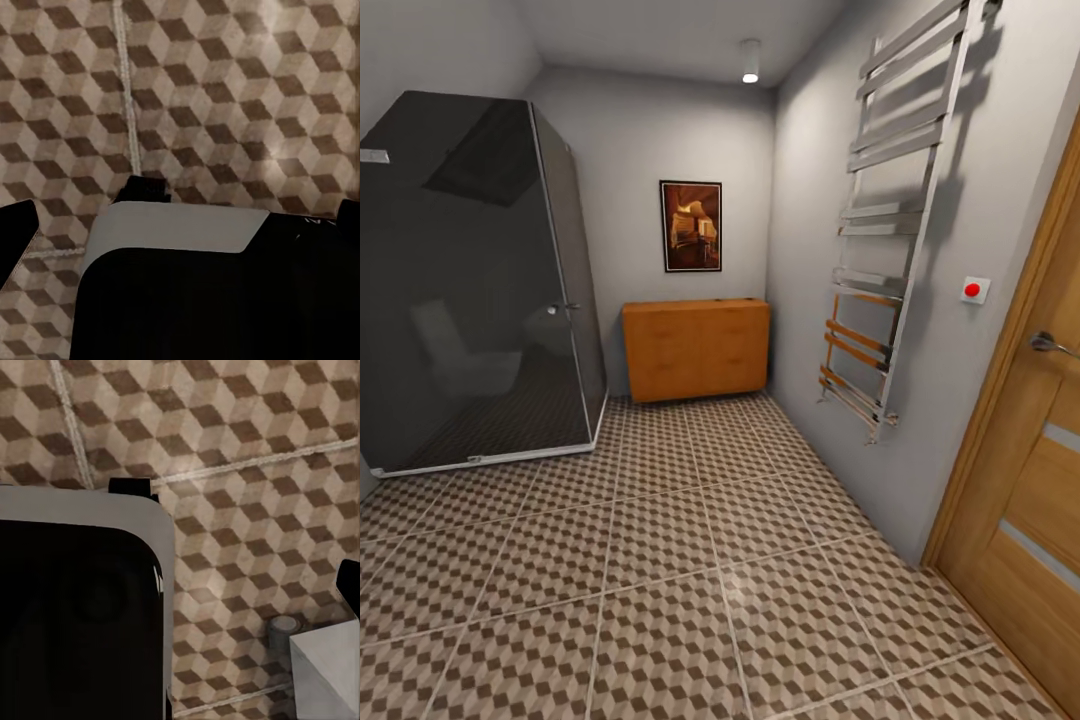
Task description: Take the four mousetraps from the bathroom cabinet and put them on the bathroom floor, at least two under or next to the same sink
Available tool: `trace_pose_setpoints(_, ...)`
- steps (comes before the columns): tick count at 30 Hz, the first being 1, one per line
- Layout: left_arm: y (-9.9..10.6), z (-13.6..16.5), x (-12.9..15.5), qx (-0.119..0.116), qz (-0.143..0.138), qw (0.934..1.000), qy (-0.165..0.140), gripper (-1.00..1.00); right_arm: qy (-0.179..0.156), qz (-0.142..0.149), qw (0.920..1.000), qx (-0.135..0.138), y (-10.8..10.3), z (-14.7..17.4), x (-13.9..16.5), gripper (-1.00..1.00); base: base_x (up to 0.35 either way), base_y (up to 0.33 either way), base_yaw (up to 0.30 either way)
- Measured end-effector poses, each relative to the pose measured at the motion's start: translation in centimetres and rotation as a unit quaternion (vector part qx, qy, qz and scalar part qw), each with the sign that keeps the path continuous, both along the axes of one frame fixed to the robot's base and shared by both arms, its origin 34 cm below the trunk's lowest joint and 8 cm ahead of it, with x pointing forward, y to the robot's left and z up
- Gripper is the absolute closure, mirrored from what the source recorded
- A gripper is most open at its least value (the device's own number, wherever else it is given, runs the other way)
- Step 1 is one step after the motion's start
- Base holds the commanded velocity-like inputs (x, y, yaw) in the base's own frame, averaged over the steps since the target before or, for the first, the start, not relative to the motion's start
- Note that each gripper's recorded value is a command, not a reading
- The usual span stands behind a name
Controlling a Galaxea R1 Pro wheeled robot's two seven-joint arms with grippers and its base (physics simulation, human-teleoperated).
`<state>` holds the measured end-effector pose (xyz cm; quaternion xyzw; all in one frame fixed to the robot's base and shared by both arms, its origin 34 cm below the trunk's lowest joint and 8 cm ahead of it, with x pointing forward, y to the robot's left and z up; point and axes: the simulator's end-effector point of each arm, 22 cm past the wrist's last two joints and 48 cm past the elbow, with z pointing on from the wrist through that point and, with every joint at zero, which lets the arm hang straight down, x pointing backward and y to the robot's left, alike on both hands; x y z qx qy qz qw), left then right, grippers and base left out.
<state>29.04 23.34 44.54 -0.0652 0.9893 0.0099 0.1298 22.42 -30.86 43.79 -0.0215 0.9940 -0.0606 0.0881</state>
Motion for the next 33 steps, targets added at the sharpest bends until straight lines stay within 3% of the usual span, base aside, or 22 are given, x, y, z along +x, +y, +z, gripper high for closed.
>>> trace_pose_setpoints(19,0.00,0.01,0.04,0.000,0.000,1.0000,-0.001,-1.00,-0.002,0.000,1.0000,-0.001,-0.10,0.02,0.11,-1.00,0.328,0.000,0.102)
trace_pose_setpoints(33,-0.01,0.01,0.05,0.000,0.000,1.0000,-0.001,-1.00,-0.003,0.000,1.0000,-0.001,-0.11,0.03,0.18,-1.00,0.328,0.000,0.019)
